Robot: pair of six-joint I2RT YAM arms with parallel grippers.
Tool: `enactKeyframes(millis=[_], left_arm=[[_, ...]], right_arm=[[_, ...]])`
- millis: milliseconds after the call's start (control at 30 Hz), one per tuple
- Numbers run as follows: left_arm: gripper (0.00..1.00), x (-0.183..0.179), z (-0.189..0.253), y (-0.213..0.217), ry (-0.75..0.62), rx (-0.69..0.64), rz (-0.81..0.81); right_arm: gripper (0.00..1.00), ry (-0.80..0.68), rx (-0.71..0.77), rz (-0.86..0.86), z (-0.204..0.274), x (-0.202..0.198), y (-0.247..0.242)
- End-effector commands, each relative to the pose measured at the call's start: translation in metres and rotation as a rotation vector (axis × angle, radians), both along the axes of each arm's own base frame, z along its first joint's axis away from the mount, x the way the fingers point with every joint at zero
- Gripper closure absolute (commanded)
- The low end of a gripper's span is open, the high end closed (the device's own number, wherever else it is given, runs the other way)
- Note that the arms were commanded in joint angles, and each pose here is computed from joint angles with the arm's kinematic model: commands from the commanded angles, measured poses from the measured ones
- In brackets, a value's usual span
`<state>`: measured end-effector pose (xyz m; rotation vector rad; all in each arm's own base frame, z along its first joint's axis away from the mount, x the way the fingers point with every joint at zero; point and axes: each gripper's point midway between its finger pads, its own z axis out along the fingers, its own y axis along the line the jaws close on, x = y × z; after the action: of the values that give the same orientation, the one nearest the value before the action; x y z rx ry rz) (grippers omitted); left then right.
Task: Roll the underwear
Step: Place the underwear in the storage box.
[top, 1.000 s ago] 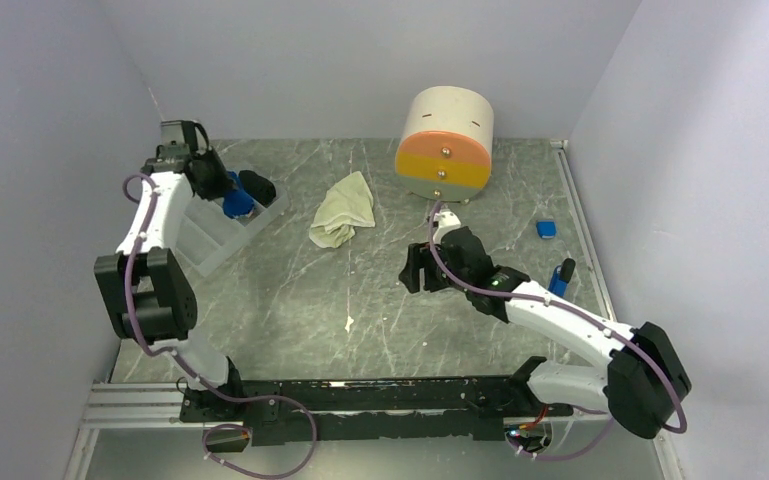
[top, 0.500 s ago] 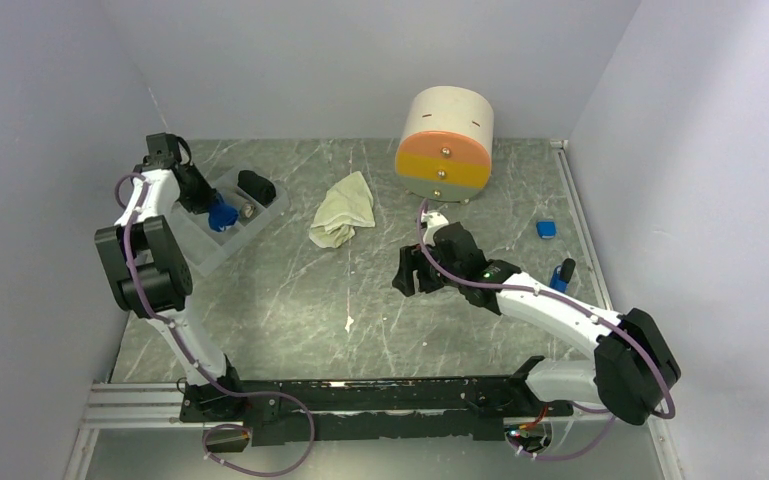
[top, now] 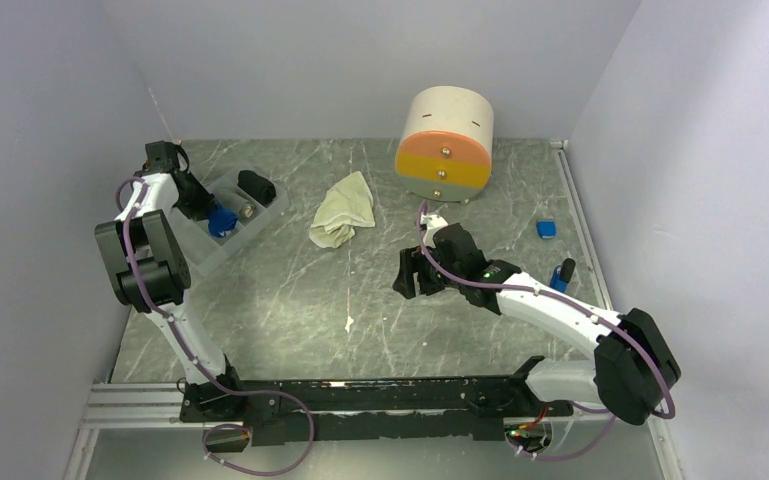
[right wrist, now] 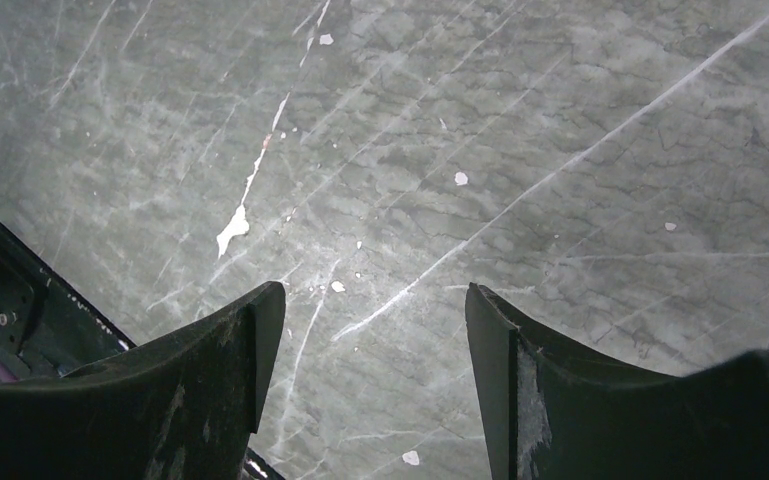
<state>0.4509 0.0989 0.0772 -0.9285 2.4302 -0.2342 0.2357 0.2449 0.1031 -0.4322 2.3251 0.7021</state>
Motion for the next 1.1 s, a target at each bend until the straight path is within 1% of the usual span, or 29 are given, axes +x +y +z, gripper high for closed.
enactKeyframes(millis=[0,233,300,367,467,600,800,900,1033,1067], left_arm=[[0.95,0.001,-0.008,0.003,0.003,0.012,0.014],[0.91,-0.005,-0.026,0.008,0.069,0.042,-0.004],[0.87,-0.008,-0.031,0.008,0.087,0.044,-0.013],[0.78,-0.008,-0.037,0.007,0.099,0.040,-0.023],[0.57,-0.008,-0.036,0.008,0.101,0.043,-0.032],[0.41,-0.005,-0.016,0.011,0.066,0.063,-0.015],[0.39,-0.002,0.009,0.014,0.035,0.080,-0.001],[0.35,0.000,0.022,0.014,0.000,0.079,0.008],[0.33,0.006,0.043,0.012,-0.051,0.074,0.006],[0.31,0.007,0.052,0.012,-0.068,0.077,0.004]], right_arm=[[0.30,-0.033,0.026,-0.017,0.015,0.009,0.003],[0.30,-0.029,0.020,-0.021,0.013,0.008,0.001],[0.29,-0.021,0.016,-0.020,0.010,0.007,0.001],[0.29,-0.015,0.016,-0.016,0.009,0.006,0.002],[0.29,-0.014,0.021,-0.010,0.010,0.006,0.003],[0.29,-0.022,0.018,-0.012,0.012,0.007,0.003],[0.29,-0.032,0.016,-0.023,0.013,0.008,0.001],[0.29,-0.037,0.022,-0.020,0.014,0.008,0.001],[0.29,-0.036,0.011,-0.013,0.014,0.009,0.002],[0.29,-0.037,0.010,-0.015,0.014,0.010,0.002]])
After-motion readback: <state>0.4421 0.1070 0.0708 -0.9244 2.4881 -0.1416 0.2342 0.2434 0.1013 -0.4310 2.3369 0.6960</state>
